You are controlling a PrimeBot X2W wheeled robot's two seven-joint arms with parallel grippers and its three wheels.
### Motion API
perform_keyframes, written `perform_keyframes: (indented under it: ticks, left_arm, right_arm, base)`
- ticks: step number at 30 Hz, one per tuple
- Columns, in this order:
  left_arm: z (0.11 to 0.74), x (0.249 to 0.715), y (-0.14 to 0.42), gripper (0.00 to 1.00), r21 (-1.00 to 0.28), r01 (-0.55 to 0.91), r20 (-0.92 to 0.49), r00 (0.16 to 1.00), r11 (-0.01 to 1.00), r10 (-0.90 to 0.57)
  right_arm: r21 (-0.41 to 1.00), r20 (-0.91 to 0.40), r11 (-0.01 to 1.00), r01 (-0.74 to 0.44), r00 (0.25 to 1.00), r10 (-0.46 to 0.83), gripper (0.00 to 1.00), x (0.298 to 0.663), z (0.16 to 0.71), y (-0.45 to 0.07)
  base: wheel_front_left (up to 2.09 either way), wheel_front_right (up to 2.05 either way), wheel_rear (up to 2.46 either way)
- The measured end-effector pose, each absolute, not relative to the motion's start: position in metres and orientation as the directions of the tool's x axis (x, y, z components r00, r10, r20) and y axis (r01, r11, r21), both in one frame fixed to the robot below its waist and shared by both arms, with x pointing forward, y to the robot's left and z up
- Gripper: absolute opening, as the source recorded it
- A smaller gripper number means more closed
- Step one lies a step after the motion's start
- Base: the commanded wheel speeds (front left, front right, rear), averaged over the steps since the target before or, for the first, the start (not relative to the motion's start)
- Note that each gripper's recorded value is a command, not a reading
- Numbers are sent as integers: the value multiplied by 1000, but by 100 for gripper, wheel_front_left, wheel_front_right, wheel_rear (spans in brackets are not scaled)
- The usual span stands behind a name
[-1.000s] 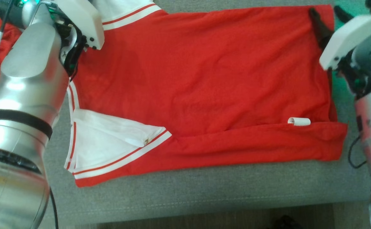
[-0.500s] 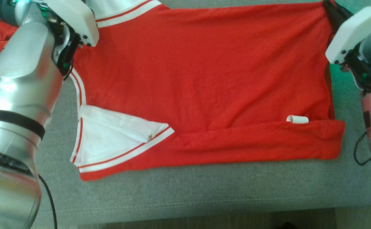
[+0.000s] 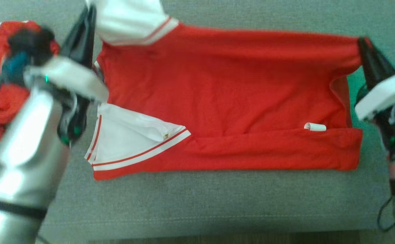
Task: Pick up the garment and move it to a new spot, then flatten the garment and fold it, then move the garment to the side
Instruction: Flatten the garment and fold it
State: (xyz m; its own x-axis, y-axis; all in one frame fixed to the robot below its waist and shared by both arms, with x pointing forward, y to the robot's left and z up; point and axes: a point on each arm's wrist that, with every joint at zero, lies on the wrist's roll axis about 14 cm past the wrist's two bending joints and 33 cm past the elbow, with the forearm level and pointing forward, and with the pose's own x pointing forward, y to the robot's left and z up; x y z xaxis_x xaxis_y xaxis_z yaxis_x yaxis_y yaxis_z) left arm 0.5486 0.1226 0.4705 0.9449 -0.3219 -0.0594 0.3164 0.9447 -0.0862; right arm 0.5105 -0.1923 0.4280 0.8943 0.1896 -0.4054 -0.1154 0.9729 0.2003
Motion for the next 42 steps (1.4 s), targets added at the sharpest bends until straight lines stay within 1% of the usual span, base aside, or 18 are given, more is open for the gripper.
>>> perform_keyframes:
  ticks: [9,15,20,21,22,23,24,27,30,33,37,40,42]
  left_arm:
    - [433,472,129,0,-175,236,-137,955,956,-261]
    - [403,431,135,0,-233,165,-241,945,958,-221]
    - [394,417,133,0,-255,146,-280,935,956,-218]
    - [391,415,133,38,-263,138,-290,933,955,-214]
    - [388,412,132,91,-270,130,-310,926,954,-214]
    - [385,409,132,100,-280,119,-323,923,953,-210]
    - [382,406,132,100,-280,107,-335,920,954,-202]
    - [376,396,136,100,-270,83,-362,915,959,-181]
    - [380,391,136,100,-254,80,-355,919,964,-170]
    - [396,391,134,100,-233,92,-304,939,968,-162]
    - [422,393,135,100,-195,99,-221,965,976,-142]
    - [443,394,140,100,-169,91,-158,980,981,-118]
    - [456,394,141,100,-150,95,-118,987,984,-113]
  right_arm:
    - [256,-434,962,-91,879,199,0,461,406,-178]
    - [258,-418,963,-77,890,183,0,451,405,-180]
    - [257,-420,964,-64,891,171,0,440,402,-183]
    - [253,-429,965,-62,887,170,0,436,400,-183]
    - [255,-435,965,-58,885,168,27,431,398,-183]
    - [258,-441,965,-53,882,167,63,427,395,-182]
    - [262,-448,964,-51,878,169,100,421,393,-181]
    - [273,-445,961,-51,879,172,100,409,392,-177]
    - [261,-418,964,-47,895,157,100,399,398,-181]
    - [223,-360,973,-64,922,143,100,396,414,-184]
    - [159,-235,983,-95,963,131,100,401,449,-184]
    - [122,-161,987,-109,979,128,100,401,473,-180]
    - [108,-134,987,-120,982,135,100,400,484,-174]
  base:
    - [0,0,0]
    - [0,0,0]
    - [0,0,0]
    - [0,0,0]
    - [0,0,0]
    - [0,0,0]
    - [0,0,0]
    - [0,0,0]
    - [0,0,0]
    - [0,0,0]
    - [0,0,0]
    - [0,0,0]
    - [0,0,0]
